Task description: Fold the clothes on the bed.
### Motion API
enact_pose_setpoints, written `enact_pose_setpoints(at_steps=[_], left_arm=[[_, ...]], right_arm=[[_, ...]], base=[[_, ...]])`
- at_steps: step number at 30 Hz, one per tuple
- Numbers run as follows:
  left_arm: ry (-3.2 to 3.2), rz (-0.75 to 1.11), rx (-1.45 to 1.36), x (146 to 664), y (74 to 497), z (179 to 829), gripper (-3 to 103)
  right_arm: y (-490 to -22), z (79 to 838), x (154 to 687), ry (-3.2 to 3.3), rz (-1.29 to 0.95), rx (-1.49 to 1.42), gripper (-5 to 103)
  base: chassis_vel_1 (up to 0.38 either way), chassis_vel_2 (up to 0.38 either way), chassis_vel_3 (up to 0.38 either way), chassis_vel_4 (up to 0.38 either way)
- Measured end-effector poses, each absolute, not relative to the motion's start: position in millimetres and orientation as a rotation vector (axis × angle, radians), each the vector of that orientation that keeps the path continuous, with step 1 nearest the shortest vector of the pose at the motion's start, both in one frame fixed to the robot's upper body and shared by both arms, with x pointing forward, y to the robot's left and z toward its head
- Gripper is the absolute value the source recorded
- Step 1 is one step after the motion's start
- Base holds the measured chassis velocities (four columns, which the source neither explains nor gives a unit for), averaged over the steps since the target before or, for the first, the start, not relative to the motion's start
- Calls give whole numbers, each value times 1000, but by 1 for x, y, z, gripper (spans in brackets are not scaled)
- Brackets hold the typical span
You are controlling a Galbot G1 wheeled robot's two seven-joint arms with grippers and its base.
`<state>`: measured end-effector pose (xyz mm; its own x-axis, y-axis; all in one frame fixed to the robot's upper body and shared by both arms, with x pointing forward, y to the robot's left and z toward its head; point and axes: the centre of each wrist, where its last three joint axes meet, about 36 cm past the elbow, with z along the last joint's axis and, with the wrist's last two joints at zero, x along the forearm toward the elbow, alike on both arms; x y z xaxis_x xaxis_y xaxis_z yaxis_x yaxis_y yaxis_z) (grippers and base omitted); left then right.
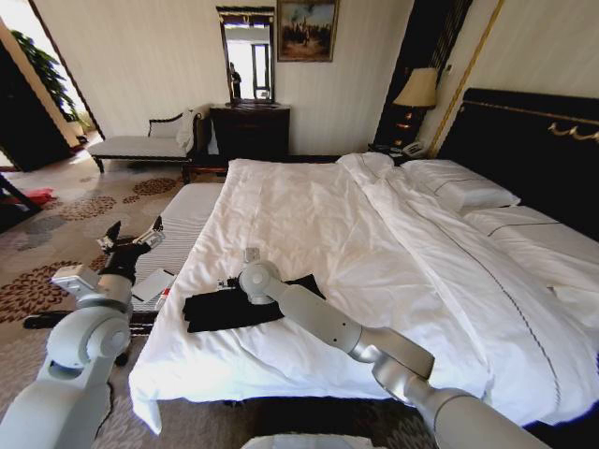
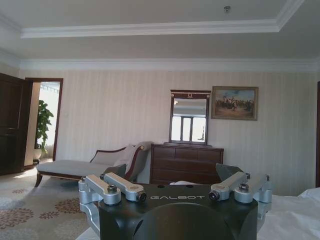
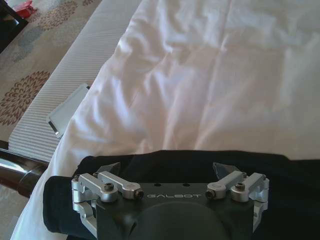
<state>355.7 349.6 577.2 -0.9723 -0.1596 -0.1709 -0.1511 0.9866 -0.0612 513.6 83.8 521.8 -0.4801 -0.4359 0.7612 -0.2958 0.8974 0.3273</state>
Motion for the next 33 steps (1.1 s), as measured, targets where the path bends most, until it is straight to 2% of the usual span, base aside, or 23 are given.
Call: enact_pose_setpoints(at_steps=[12, 16, 20, 26, 30, 33], left_arm=[[2996, -72, -285, 364, 359, 566, 100], [3140, -123, -347, 378, 372, 550, 100], [3318, -174, -348, 390, 380, 537, 100], [3463, -229, -265, 398, 382, 519, 100], [3626, -501, -149, 401, 375, 507, 100], [3700, -530, -105, 404, 371, 503, 100]], right_arm=[[86, 505, 492, -1990, -215, 536, 100], [65, 519, 444, -1936, -115, 602, 100], [38, 539, 426, -1965, -77, 632, 100], [2, 562, 442, -2060, -160, 610, 100], [-30, 567, 477, -2238, -295, 517, 100], [-43, 560, 483, -2292, -312, 460, 100]], base=[[0, 0, 0, 0], [0, 0, 0, 0], [0, 0, 0, 0], [0, 0, 0, 0], [0, 0, 0, 0], [0, 0, 0, 0]])
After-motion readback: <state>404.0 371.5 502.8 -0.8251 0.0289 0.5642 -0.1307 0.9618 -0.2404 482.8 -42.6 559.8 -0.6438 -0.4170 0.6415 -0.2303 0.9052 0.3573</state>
